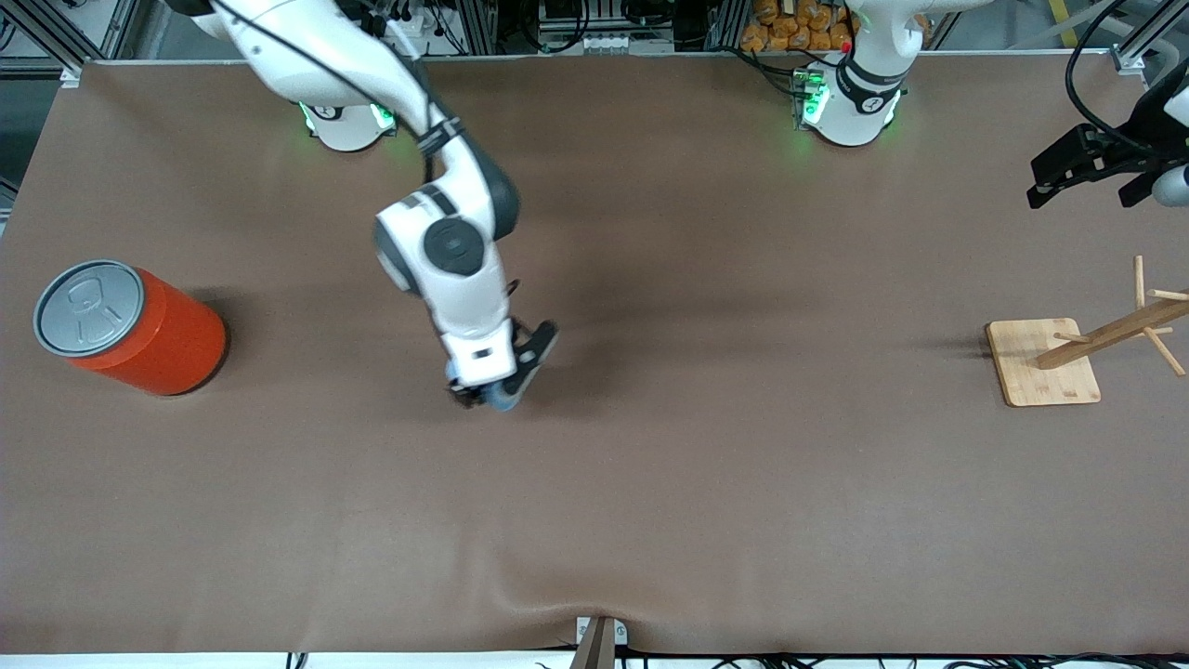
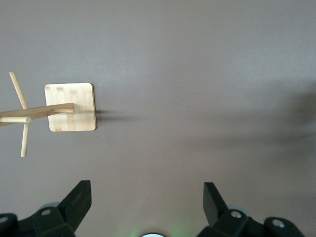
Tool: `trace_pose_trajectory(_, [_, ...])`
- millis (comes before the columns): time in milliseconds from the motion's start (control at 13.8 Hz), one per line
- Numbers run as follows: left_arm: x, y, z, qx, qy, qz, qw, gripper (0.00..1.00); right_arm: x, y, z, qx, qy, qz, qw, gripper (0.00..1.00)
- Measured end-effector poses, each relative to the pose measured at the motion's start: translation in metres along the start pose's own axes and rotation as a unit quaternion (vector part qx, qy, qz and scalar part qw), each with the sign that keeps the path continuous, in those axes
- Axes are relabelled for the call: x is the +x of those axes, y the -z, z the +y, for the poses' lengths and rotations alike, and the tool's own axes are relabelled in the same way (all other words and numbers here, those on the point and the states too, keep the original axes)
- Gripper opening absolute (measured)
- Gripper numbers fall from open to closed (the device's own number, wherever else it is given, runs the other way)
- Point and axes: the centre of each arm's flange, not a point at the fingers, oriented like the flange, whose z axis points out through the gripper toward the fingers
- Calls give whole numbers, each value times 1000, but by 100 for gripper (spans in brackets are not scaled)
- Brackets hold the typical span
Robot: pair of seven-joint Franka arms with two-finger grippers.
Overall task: Flip cup
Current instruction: 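Lift the blue cup with the right gripper and carry it to mid-table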
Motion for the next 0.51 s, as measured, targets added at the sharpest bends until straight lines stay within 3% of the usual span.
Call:
trace_pose_trajectory(289, [2, -5, 4, 0, -3, -5, 1000, 100, 23, -35, -48, -11, 73, 49, 996, 81])
trace_pose_trajectory(506, [2, -9, 9, 0, -9, -10, 1000, 100, 29, -56, -76, -13, 113, 52, 992, 81])
